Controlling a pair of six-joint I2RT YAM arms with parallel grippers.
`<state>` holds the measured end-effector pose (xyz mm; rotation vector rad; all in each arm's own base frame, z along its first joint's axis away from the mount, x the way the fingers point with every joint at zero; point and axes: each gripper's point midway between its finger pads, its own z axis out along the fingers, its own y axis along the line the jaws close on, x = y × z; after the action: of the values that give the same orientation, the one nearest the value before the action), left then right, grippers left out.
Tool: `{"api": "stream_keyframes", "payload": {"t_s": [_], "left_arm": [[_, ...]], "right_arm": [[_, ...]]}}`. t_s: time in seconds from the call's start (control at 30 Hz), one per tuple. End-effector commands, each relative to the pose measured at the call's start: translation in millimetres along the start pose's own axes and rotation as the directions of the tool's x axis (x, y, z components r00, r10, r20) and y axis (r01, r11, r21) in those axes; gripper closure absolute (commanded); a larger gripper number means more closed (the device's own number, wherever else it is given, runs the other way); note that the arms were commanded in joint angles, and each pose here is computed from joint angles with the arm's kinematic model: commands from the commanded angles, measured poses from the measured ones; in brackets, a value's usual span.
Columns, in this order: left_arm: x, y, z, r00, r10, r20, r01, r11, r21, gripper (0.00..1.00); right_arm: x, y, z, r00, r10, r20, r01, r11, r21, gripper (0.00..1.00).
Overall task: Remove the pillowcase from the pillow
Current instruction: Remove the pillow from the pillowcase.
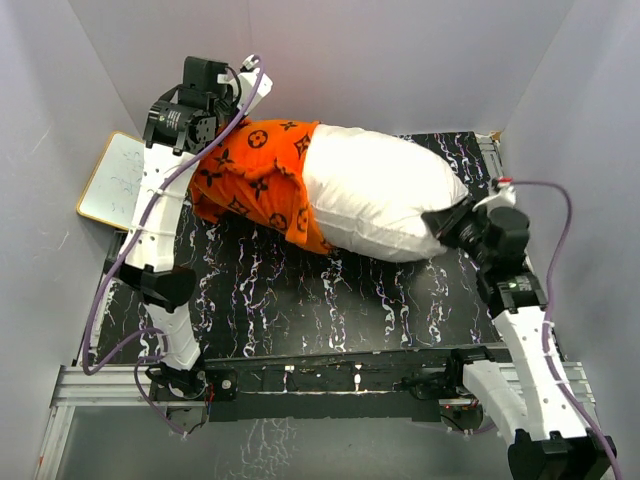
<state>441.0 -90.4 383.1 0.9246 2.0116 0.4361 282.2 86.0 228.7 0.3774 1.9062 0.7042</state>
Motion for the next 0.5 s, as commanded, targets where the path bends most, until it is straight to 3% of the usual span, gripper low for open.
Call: {"api": "stream_keyframes", "payload": {"t_s": [0.0,0.1,0.2,0.33,0.37,0.43,0.47], "left_arm": [[-41.3,55.8,-97.0,0.966,0.043,0.254,0.007,0.981,-0.193,1.00],[-49.4,84.2,-133.6,0.949,0.127,0.290,-0.027,0.945,-0.326,1.00],[-48.8,102.4,-154.8,0.940,0.189,0.285,-0.054,0.905,-0.422,1.00],[-39.8,81.1,-120.5,0.957,0.138,0.254,-0.045,0.940,-0.337,0.99],[-37.5,72.6,-101.9,0.963,0.112,0.247,-0.035,0.954,-0.299,0.86],[-32.0,55.9,-58.2,0.972,0.091,0.217,-0.038,0.971,-0.238,0.43],[-29.1,46.7,-35.7,0.976,0.096,0.194,-0.053,0.975,-0.217,0.27]], "right_arm": [[-129.9,127.6,-66.8,0.946,-0.019,0.325,0.114,0.954,-0.277,0.92],[-162.8,149.3,-89.3,0.914,0.056,0.401,0.076,0.949,-0.306,0.92],[-177.6,143.6,-80.9,0.899,0.140,0.415,-0.022,0.961,-0.276,0.92],[-166.9,113.5,-27.1,0.914,0.217,0.343,-0.156,0.968,-0.196,0.92],[-163.4,103.4,-12.8,0.908,0.236,0.346,-0.181,0.966,-0.184,0.92],[-158.4,77.8,15.0,0.901,0.232,0.367,-0.204,0.972,-0.114,0.92],[-154.1,62.9,29.6,0.904,0.218,0.367,-0.211,0.976,-0.061,0.92]]}}
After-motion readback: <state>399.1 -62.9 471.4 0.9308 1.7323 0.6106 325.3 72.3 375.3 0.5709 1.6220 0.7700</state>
